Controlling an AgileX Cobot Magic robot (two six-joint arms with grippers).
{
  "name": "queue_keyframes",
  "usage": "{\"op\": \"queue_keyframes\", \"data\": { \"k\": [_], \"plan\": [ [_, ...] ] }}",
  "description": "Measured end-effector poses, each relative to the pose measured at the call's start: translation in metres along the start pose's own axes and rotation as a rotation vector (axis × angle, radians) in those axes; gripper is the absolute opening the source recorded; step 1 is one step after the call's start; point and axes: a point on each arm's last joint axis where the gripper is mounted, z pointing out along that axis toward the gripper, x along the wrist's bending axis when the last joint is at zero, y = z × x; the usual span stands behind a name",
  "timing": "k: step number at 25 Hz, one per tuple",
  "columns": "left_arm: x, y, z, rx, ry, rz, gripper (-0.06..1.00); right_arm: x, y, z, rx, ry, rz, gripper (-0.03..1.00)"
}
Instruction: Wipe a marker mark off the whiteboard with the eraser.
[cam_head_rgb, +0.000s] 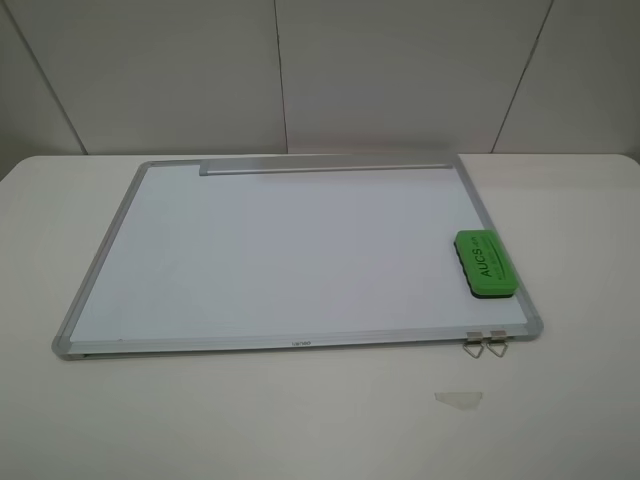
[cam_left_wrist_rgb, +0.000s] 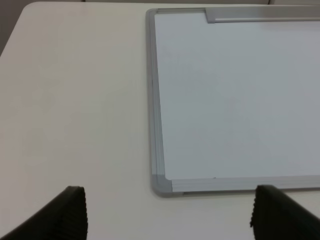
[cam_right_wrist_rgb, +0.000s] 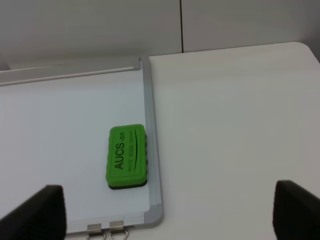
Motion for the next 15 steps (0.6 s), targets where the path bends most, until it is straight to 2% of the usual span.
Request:
{"op": "queue_keyframes", "data": {
  "k": [15],
  "plan": [
    [0.0, 0.0, 0.0, 0.0, 0.0, 0.0, 0.69, 0.0, 0.0, 0.0, 0.0, 0.001, -0.001, 0.82]
  ]
}}
